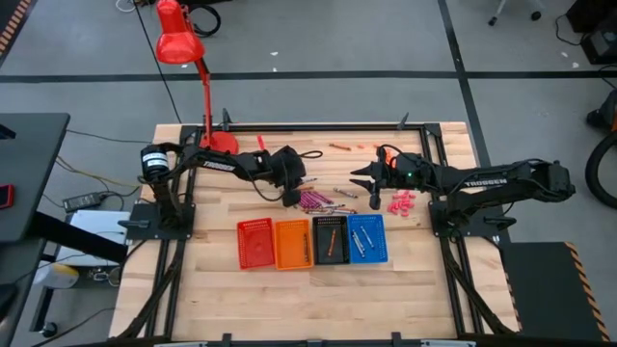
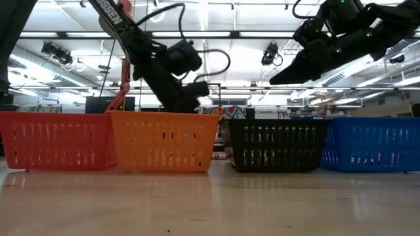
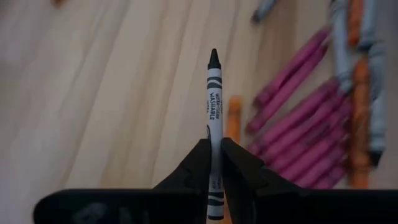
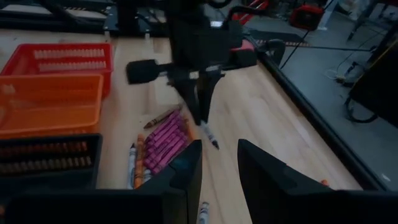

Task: Sort crayons
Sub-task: Put the black crayon into the blue bin

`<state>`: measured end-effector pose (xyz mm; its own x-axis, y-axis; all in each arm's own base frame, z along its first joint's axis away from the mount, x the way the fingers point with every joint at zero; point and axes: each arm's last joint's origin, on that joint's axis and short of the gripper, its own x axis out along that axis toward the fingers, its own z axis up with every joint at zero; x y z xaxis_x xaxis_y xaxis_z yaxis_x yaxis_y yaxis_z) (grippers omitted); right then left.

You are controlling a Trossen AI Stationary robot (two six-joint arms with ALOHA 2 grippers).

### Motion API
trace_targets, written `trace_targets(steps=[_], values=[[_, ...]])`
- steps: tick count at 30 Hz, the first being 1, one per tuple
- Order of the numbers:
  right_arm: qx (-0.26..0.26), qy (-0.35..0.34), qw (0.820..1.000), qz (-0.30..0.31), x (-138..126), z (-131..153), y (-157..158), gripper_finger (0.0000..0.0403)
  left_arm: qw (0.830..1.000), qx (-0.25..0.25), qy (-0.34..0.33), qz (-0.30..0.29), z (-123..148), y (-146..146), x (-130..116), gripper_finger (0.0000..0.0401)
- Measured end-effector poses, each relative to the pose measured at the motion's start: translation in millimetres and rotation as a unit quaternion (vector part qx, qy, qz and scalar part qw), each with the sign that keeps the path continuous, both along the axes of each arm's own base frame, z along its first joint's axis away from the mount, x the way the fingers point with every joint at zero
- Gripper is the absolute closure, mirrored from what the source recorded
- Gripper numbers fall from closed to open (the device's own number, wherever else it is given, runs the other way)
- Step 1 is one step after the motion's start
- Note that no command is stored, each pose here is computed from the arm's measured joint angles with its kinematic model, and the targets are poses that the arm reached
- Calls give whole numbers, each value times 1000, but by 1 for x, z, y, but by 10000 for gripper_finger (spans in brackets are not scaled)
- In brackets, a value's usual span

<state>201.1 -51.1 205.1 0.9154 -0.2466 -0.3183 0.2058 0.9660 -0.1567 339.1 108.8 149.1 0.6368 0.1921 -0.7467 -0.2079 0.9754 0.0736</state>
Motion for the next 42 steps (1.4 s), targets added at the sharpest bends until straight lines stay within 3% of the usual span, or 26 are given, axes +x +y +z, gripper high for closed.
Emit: trace_targets(steps=[10, 16, 19, 26, 32, 42], values=[[14, 19, 985, -173, -9, -6, -26, 296, 987, -13, -158, -18, 21, -38, 30, 362], [33, 18, 974, -224, -15, -8, -38, 296, 976, -70, -204, -23, 33, -72, 44, 361], [38, 24, 971, -236, -18, -9, -41, 296, 975, -76, -202, -45, 39, -93, 58, 361], [51, 73, 966, -245, -21, -8, -43, 296, 976, -4, -178, -126, 50, -129, 102, 361], [75, 90, 961, -250, -22, -4, -42, 296, 962, 66, -187, -187, 54, -140, 137, 361], [79, 101, 960, -250, -23, -6, -41, 296, 925, 196, -130, -300, 34, -144, 143, 353]])
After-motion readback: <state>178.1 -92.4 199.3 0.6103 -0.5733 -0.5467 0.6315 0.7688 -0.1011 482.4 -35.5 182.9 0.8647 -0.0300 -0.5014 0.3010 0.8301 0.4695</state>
